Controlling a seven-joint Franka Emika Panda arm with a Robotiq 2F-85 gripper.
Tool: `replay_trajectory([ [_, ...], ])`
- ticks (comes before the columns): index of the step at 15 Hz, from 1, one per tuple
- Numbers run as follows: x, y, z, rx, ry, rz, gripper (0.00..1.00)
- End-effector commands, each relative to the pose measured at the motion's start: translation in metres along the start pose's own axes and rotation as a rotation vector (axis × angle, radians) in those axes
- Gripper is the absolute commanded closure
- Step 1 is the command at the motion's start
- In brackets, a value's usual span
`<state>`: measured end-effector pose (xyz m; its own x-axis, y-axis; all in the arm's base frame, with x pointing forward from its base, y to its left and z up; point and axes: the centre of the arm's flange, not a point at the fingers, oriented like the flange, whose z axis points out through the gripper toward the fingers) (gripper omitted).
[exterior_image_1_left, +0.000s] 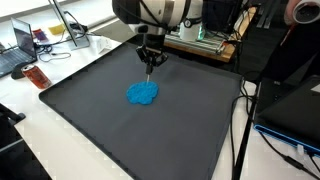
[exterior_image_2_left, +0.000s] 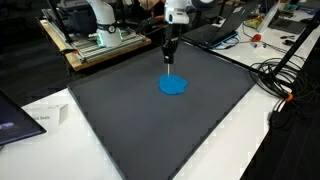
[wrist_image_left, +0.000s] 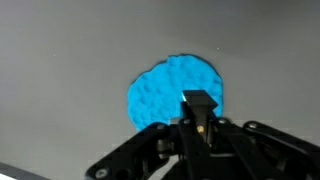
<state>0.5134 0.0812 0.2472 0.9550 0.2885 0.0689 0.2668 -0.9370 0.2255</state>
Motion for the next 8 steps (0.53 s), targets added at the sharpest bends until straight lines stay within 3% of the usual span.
replay_trajectory([
  [1, 0.019, -0.004, 0.016, 0.032, -0.041, -0.023, 0.97],
  [8, 0.032, -0.013, 0.043, 0.045, -0.094, -0.043, 0.97],
])
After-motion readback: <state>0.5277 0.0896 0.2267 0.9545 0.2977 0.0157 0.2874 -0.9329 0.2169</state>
